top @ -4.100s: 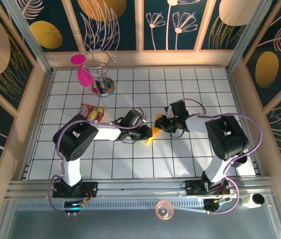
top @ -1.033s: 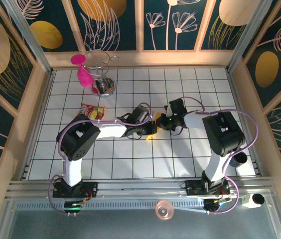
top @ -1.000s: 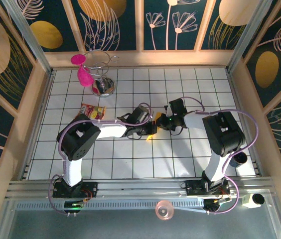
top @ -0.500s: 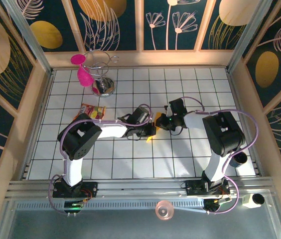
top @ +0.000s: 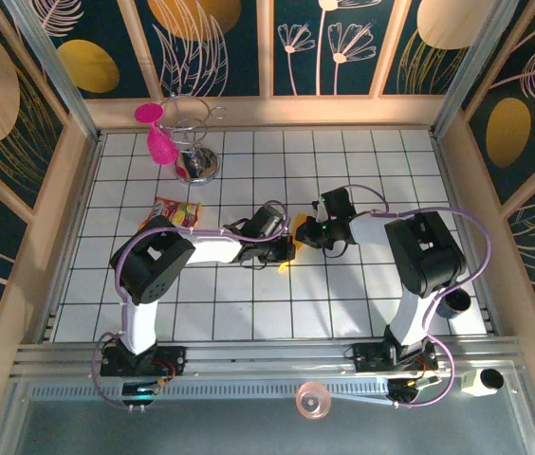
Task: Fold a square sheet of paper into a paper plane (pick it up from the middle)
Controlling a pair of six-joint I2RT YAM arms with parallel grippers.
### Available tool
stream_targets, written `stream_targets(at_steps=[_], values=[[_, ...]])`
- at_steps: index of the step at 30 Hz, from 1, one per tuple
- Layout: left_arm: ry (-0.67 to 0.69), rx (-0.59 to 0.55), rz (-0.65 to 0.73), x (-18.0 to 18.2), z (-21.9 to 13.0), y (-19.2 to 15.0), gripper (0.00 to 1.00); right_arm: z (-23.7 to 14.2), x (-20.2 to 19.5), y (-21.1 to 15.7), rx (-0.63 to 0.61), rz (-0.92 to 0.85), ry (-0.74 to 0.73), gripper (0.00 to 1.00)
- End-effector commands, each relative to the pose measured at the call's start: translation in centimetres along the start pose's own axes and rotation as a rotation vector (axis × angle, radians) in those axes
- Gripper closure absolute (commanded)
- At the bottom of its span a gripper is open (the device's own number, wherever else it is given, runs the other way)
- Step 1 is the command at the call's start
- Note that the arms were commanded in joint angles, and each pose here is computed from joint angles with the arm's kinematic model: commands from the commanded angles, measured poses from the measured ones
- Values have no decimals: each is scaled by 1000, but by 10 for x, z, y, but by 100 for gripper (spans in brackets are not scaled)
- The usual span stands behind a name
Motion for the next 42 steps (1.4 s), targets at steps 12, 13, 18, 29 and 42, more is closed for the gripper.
stream_targets(at_steps=[12, 13, 18, 29, 42], values=[[133, 128, -36, 44, -9, -38, 100, 15, -30, -32, 124, 72, -122, 88], [138, 133, -35, 45, -10, -39, 100, 15, -30, -32, 123, 73, -123, 88], [161, 153, -30, 50, -17, -49, 100, 17, -32, -33, 125, 78, -122, 88], [270, 177, -19, 67, -28, -67, 100, 19, -33, -34, 130, 81, -123, 88], [351, 169, 30, 68, -42, -73, 100, 21, -31, -35, 130, 94, -110, 88]])
Point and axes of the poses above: each hand's point on the last joint's axis, 136 mm out from that joint toward the fingers, its own z axis out along the fingers, its own x axis along the line the jaws close on, y = z × x, the point moved 7 cm from there along -z, back along the fingers, and after that the axes turned 14 degrees about -z, right-handed, at the moved point
